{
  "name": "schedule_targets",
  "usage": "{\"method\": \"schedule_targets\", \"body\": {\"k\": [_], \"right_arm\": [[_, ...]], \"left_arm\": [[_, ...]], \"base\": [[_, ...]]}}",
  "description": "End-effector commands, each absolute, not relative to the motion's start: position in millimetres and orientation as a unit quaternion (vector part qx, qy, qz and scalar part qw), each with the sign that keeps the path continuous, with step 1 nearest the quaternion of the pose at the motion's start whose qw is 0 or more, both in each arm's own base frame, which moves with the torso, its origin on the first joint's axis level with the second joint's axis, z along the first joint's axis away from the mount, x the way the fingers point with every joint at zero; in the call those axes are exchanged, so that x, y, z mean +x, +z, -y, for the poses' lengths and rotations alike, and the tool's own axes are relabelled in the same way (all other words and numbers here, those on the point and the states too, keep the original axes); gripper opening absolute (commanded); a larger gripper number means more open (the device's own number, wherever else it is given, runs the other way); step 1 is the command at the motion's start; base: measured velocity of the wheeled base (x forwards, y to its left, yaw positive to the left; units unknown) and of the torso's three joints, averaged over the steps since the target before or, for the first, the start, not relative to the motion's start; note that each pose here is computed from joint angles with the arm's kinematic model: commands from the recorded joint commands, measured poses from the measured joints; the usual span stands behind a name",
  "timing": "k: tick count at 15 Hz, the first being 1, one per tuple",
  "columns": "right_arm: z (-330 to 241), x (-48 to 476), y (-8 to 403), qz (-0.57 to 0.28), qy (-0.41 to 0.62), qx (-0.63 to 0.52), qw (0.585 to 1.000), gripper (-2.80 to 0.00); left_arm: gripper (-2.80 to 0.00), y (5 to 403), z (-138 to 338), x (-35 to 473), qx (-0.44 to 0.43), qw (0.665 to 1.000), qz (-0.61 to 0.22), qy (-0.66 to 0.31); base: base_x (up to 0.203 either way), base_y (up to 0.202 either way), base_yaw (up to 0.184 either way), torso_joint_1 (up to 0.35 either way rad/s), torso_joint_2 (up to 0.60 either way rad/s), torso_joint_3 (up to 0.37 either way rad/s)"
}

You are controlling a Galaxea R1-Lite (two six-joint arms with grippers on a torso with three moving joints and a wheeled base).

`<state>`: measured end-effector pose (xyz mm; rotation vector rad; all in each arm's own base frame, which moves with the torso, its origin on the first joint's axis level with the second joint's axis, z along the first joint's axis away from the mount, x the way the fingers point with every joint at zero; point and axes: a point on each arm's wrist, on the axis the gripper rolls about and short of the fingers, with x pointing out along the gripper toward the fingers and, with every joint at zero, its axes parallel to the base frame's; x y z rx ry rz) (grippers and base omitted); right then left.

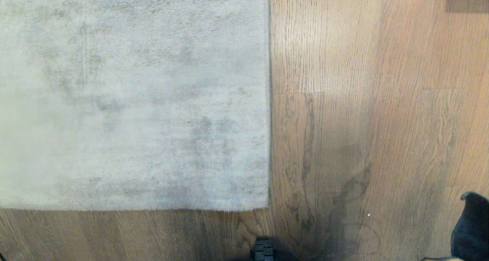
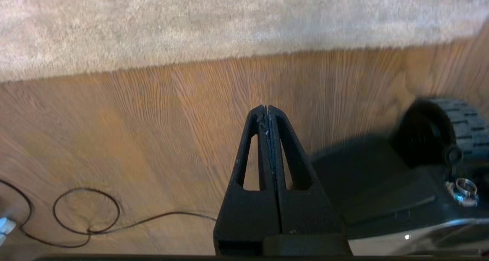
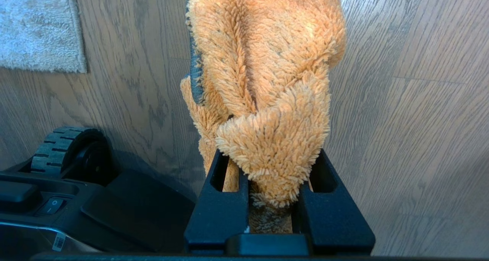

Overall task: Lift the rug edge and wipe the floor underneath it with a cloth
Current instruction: Put down the rag

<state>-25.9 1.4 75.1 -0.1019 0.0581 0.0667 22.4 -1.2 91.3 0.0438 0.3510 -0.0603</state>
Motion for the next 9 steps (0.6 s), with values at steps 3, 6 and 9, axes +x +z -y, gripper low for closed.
{"method": "schedule_targets", "body": {"k": [3, 6, 9], "right_arm": [[-1.4, -25.7, 74.7, -0.030, 0.034, -0.051, 0.998, -2.80], [-1.4, -25.8, 75.1, -0.030, 0.034, -0.051, 0.998, -2.80], [-1.4, -25.7, 75.1, -0.029, 0.034, -0.052, 0.998, -2.80]], "left_arm": [[-2.80, 84.5, 0.1, 6.4, 0.021, 0.989, -0.147, -0.020], [-2.80, 79.4, -0.1, -5.2, 0.021, 0.994, -0.111, 0.003], [-2.80, 78.5, 0.1, -7.2, 0.025, 0.994, -0.104, 0.008]], "base": [[0.000, 0.000, 0.000, 0.000, 0.00, 0.000], [0.000, 0.000, 0.000, 0.000, 0.00, 0.000], [0.000, 0.000, 0.000, 0.000, 0.00, 0.000]]}}
